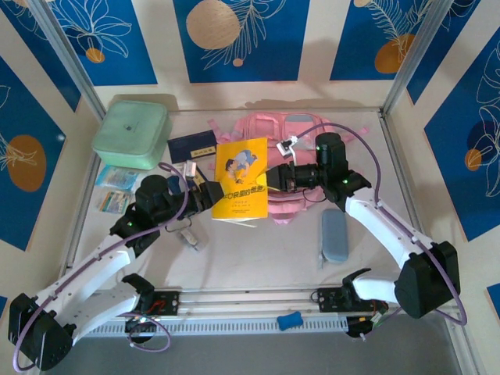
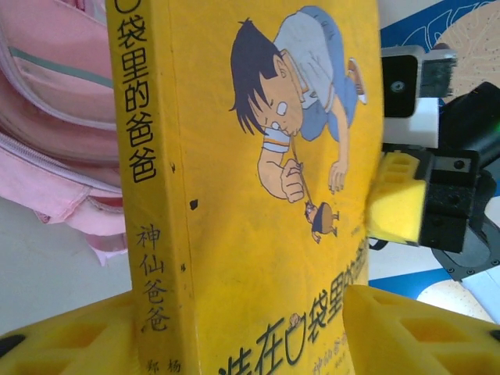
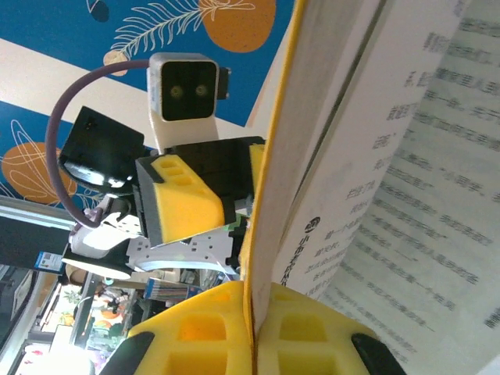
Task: Pack the student bag
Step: Pick up the book from the bottom-center of the table, then open the student bag at the center of the table.
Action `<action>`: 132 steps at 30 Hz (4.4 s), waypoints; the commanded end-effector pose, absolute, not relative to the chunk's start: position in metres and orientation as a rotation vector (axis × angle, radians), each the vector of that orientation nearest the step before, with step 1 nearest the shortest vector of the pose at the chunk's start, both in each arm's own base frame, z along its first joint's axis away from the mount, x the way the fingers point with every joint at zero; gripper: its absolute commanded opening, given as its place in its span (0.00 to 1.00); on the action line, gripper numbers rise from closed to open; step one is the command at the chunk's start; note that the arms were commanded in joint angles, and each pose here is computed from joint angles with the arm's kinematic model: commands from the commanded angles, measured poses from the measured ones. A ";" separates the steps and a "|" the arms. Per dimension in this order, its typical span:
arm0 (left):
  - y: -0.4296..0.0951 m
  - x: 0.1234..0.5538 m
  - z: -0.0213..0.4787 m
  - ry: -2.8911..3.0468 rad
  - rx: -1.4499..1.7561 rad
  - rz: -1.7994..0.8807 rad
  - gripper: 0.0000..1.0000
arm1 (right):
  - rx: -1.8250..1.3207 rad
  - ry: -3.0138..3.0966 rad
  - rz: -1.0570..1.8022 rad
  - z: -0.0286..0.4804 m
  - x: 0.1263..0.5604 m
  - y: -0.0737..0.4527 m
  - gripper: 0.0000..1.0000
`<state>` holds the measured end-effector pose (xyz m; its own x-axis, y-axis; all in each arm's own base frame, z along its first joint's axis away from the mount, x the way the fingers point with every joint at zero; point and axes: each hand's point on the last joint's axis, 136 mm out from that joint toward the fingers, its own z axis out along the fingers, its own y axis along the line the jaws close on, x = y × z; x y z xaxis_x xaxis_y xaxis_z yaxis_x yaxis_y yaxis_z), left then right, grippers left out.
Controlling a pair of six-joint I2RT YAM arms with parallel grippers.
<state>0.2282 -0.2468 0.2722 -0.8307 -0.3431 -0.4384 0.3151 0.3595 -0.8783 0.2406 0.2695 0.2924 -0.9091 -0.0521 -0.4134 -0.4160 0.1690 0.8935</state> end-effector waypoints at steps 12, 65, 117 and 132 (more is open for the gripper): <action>-0.263 0.234 0.306 1.942 0.044 -1.552 0.21 | -0.481 2.154 1.769 0.281 0.247 0.266 0.00; -0.285 0.264 0.288 1.997 0.002 -1.410 0.07 | -0.135 2.258 1.663 0.268 0.251 0.244 0.00; -0.408 0.408 0.081 1.964 1.455 -0.211 0.67 | 0.762 2.345 1.131 0.197 0.247 0.062 0.00; -0.413 0.410 0.135 1.940 1.310 -0.270 0.00 | 0.760 2.330 1.136 0.210 0.247 0.060 0.00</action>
